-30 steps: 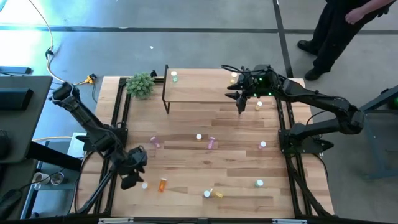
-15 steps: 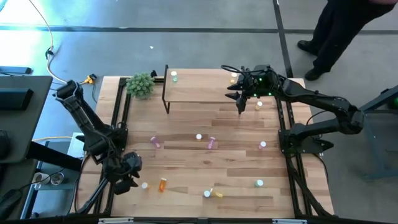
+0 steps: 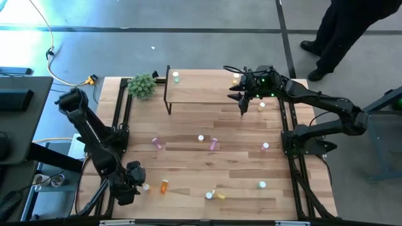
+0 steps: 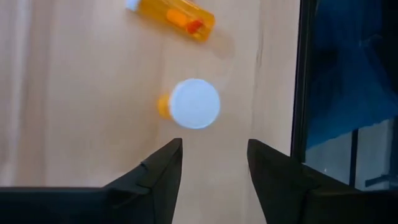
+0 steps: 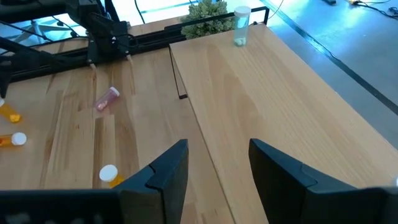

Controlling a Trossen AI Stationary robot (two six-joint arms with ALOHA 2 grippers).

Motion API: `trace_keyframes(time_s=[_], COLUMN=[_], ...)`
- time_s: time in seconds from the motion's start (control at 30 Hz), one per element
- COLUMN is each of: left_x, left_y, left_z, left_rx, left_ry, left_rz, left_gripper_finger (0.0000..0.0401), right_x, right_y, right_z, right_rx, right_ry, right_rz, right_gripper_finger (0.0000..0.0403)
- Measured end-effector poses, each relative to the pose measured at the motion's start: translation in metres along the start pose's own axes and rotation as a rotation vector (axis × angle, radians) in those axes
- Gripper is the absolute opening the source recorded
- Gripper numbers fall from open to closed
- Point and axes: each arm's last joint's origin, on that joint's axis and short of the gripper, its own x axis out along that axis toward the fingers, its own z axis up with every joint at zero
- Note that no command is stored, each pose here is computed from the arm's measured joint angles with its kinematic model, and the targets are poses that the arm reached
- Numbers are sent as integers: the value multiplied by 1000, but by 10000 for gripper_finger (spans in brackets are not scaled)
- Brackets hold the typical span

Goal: Pick and place medicine bottles onto shelf by color
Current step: Put the bottom left orange pill bottle on the shelf

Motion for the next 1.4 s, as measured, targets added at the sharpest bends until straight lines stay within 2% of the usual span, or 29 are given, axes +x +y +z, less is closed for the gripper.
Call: trace_keyframes(time_s=[0.27,0.43,0.77,0.9,1.4], left_x=[21,30,36,41,63], left_y=[-2,-2,-10,-10,-8], left_z=[-11,-16,-30,-35,-39], left_rx=[-60,-91,-155,-196,-198], left_ry=[24,-33,-217,-249,-380], left_rz=[75,123,136,153,200], left_gripper_finger=[157,156,156,156,156], right_x=[0,0,0,0,0], right_y=[0,0,0,0,0], right_z=[0,0,0,0,2], right_rx=[14,25,17,1,-5], right_ry=[-2,-2,-3,-3,-21], right_rz=[0,0,0,-1,-1], right_gripper_finger=[161,161,161,161,161])
